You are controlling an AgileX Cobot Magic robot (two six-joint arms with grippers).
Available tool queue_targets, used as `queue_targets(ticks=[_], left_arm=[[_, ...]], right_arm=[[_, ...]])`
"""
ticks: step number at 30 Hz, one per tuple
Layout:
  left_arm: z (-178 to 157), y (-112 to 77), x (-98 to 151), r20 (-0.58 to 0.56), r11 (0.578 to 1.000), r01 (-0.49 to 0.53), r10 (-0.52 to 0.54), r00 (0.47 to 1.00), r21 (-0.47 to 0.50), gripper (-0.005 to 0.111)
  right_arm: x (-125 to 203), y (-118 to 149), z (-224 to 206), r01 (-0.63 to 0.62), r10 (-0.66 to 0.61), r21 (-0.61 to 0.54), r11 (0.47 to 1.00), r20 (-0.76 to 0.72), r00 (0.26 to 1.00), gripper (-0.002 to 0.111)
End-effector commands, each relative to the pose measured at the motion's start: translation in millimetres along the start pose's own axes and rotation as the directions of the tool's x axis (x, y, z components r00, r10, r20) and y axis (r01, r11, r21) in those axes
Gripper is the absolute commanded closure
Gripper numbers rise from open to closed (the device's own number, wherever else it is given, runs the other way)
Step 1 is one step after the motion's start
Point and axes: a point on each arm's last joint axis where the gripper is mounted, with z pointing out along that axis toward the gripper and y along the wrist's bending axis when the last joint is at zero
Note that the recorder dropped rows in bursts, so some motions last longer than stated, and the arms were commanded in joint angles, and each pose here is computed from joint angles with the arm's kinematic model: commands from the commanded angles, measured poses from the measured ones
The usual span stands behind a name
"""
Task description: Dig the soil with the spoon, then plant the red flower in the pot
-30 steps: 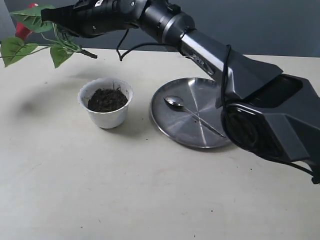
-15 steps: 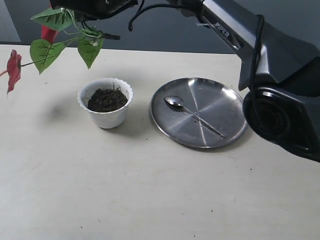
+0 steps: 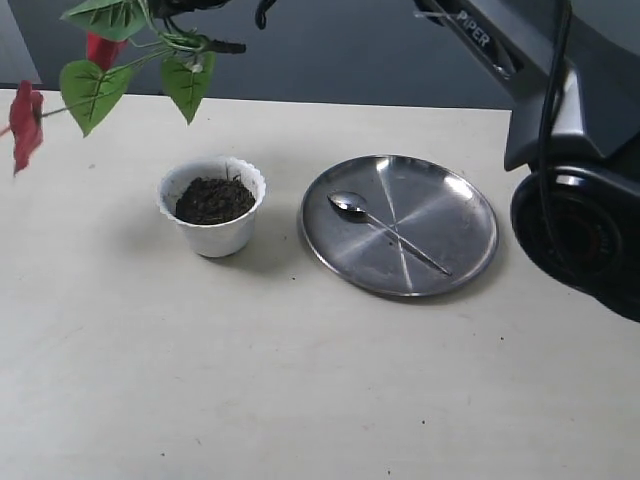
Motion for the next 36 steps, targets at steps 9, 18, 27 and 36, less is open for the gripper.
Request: queue_targets(ticks=[9, 18, 27, 36], left_arm=[[0, -0.4, -1, 0.016, 1.0, 0.003, -0.003, 1.0, 0.006, 0.106], [0, -0.4, -1, 0.016, 1.0, 0.003, -0.003, 1.0, 0.006, 0.106], [0, -0.4, -1, 0.016, 1.0, 0.003, -0.003, 1.0, 0.006, 0.106], [0, -0.4, -1, 0.016, 1.0, 0.003, -0.003, 1.0, 0.006, 0.106]], right_arm=[[-5, 38, -16, 0.079, -0.078, -0.007, 0.997, 0.03, 0.996, 0.108], [-3, 40, -23, 0.063, -0.063, -0.011, 0.998, -0.01, 0.998, 0.108], [-12, 58, -25, 0.076, -0.069, -0.057, 0.995, 0.112, 0.991, 0.108], [-21, 70, -16, 0.045, -0.037, -0.019, 0.999, 0.312, 0.949, 0.108]])
